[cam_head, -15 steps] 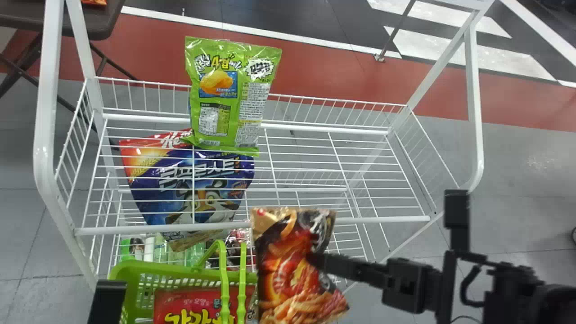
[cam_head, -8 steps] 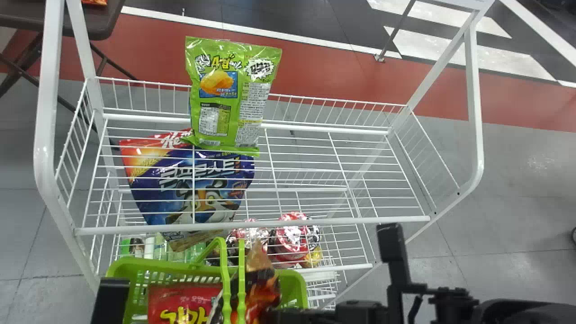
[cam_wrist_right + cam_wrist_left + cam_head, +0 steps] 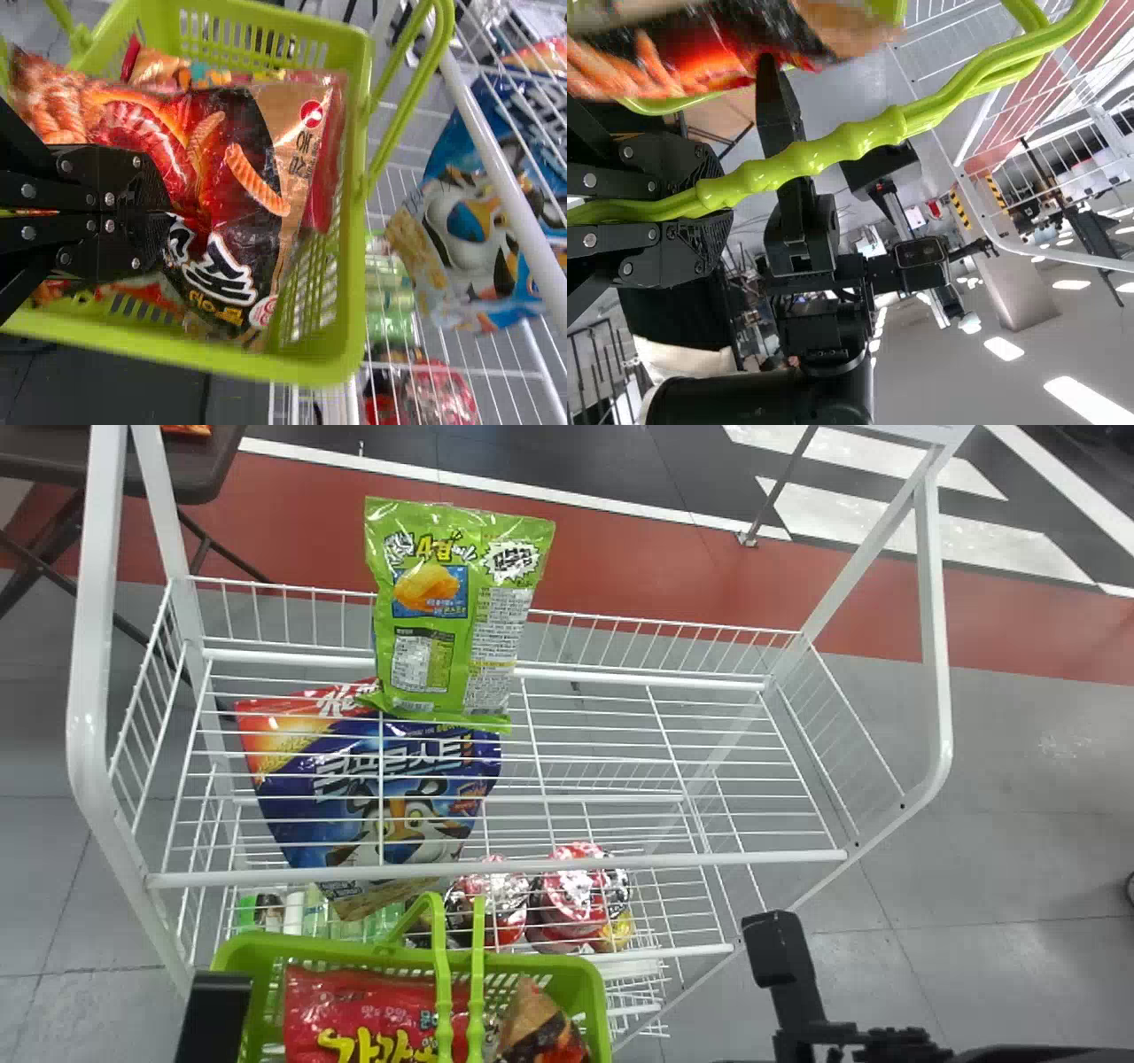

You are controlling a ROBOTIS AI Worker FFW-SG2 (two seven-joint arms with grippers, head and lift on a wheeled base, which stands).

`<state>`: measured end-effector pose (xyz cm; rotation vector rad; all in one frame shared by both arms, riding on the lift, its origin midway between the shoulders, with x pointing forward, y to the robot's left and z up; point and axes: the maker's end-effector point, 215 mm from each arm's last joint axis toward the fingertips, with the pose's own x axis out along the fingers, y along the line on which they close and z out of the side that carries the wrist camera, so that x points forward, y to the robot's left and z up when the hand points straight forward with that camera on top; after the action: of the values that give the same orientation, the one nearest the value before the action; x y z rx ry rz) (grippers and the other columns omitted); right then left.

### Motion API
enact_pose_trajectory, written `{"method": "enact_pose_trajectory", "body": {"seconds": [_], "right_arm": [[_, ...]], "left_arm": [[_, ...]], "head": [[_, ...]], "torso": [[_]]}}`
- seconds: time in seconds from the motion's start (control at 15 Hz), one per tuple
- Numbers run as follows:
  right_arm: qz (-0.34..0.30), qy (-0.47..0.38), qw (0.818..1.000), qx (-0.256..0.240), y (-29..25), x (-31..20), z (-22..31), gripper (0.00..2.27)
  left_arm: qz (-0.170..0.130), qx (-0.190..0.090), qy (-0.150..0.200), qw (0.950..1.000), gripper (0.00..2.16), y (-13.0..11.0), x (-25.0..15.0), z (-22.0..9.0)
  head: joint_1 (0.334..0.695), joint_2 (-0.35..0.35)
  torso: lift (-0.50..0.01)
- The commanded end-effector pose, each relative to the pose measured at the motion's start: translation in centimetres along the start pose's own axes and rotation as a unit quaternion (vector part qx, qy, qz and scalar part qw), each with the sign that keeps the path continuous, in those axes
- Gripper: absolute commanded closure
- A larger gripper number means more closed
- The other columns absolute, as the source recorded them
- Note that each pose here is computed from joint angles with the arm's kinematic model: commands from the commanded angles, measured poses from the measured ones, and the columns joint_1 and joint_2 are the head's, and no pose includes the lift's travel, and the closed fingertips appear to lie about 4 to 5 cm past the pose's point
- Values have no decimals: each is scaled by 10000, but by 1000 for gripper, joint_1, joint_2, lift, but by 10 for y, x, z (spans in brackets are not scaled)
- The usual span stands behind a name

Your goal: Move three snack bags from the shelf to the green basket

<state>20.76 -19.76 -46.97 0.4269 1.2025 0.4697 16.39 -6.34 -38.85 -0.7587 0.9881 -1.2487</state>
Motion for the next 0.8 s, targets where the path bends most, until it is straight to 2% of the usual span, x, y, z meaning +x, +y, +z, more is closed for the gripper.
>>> {"method": "enact_pose_trajectory", "body": {"seconds": [0.0,0.07,0.27,0.33,0.4,0.47,0.53,0.6,0.73], "right_arm": [[-69,-119,9998,-128,3,-12,9,188],[1,-210,9995,-236,12,-18,15,-1],[578,-425,9960,-524,51,-35,27,49],[852,-368,9946,-471,60,-36,21,60],[994,-708,9909,-575,63,-37,37,63],[1137,-1993,9645,-1305,74,-53,106,73],[1076,-2831,9330,-1945,86,-75,148,87],[1043,-3180,9165,-2194,94,-88,163,87],[710,-3622,9019,-2245,89,-103,183,87]], "left_arm": [[-16,8,-7,10000,1754,-1,1,1],[-16,8,-7,10000,1754,-1,1,1],[-16,8,-7,10000,1754,-1,1,1],[-23,21,-14,10000,1754,-1,1,2],[-31,34,-22,10000,1754,-2,1,2],[-23,40,-28,10000,1754,-1,1,3],[-38,39,-30,10000,1754,-2,1,3],[-44,33,-23,10000,1754,-2,2,2],[-60,23,-28,10000,1754,-2,2,1]], "head": [[695,-350],[695,-350],[695,-350],[695,-350],[695,-350],[695,-350],[695,-350],[695,-350],[695,-350]], "torso": [[-43],[-43],[-43],[-43],[-43],[-43],[-43],[-43],[-43]]}}
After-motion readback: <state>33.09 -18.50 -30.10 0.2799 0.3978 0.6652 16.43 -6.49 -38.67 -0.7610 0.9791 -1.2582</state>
